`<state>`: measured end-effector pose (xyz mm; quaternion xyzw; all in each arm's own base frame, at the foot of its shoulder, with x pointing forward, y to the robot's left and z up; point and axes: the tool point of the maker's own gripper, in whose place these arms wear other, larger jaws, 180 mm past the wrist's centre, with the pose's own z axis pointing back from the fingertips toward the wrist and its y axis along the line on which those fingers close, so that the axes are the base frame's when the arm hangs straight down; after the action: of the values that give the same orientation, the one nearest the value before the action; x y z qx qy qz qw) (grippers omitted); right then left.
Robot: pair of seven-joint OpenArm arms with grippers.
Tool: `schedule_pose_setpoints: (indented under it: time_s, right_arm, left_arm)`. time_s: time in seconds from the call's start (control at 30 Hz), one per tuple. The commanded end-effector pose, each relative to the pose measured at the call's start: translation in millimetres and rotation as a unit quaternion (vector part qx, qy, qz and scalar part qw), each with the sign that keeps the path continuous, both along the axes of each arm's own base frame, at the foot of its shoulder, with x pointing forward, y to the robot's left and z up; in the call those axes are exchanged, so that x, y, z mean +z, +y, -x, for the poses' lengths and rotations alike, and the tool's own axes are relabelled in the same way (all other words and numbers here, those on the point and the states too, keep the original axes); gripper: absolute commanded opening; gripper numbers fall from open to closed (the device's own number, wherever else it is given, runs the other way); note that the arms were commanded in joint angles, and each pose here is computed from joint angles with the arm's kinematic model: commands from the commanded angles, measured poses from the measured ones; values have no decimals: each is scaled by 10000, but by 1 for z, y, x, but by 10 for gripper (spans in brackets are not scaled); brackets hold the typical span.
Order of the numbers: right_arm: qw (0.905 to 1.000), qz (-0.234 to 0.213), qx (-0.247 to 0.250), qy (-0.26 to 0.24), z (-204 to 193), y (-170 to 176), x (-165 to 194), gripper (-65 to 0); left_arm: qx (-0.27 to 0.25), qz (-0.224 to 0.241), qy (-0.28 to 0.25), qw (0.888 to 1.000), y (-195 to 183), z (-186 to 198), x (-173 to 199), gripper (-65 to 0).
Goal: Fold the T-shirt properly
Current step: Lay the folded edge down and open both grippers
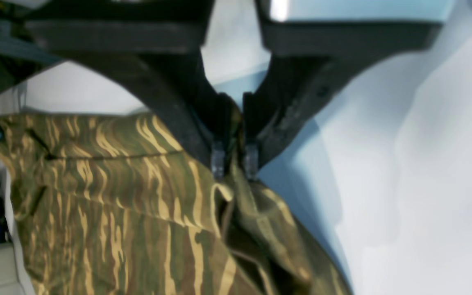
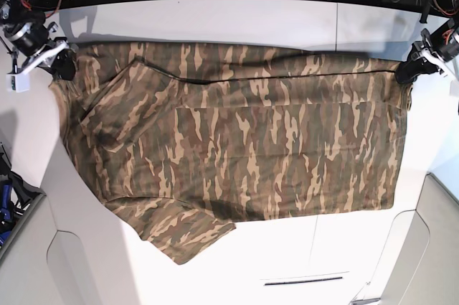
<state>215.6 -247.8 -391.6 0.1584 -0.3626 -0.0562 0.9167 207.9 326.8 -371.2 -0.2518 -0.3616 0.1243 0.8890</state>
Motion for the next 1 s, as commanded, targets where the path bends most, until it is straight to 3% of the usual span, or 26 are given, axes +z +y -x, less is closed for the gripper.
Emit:
schedule_pose_setpoints:
  time_s: [0.0,0.3,0.73,0.77,0.87,0.9,0.97]
  right_arm:
    - [9997,4,-23,-251,-5,-5,13,-650]
    - [9990,89,-426,-90,19,-34,13,-650]
    - [9985,179,-487,161,34,-41,7,-650]
    - [9983,207,-523,158,34,-43,6,-635]
    - [9975,311,-636,-37,29,-50,12,-430]
    - [9968,354,-704,-154,27,-54,15,-392]
    - [9946,425,-865,-393,23,-64,24,-375]
  left_arm:
    - [-31,-40,-232,9997,5,-6,15,-650]
    - [-76,325,172,9993,-11,22,-3,-650]
    - [-139,298,362,9988,-15,39,-8,-630]
    - [-138,296,361,9988,-15,39,-8,-585]
    - [-139,291,361,9988,-15,39,-8,-436]
    - [-140,291,363,9988,-15,39,-8,-404]
    - [-84,265,319,9991,-11,38,-6,-391]
